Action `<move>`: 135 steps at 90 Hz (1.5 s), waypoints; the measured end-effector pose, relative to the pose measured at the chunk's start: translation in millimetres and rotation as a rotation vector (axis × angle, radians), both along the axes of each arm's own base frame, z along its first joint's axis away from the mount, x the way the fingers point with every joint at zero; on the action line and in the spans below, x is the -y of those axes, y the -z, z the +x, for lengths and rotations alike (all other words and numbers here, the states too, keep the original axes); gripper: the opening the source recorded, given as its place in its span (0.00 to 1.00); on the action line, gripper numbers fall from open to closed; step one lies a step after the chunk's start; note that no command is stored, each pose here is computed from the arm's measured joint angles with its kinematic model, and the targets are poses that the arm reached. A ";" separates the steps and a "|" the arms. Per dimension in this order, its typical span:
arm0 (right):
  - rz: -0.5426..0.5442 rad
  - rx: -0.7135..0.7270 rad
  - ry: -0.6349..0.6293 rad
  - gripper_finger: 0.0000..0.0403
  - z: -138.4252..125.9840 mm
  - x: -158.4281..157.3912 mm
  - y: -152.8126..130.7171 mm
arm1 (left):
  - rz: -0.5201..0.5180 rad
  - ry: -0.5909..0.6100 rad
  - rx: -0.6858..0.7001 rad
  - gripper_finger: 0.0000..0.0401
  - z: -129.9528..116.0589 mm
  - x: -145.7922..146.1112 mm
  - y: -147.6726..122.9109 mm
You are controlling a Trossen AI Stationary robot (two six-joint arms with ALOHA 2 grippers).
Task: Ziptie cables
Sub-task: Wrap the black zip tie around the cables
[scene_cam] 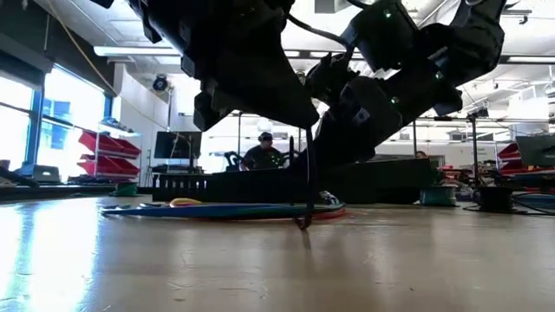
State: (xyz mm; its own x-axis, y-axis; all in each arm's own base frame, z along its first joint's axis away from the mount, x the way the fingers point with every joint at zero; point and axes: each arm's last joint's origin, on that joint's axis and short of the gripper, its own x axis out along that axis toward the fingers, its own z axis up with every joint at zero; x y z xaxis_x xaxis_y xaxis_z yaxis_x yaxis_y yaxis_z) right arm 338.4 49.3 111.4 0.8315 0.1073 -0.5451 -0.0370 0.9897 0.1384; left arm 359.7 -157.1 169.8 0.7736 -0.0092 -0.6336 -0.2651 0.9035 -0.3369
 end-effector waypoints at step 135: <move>-0.719 0.038 -0.083 0.00 -14.4 -35.8 -22.7 | -0.202 -0.047 0.081 0.00 -3.4 -36.6 3.5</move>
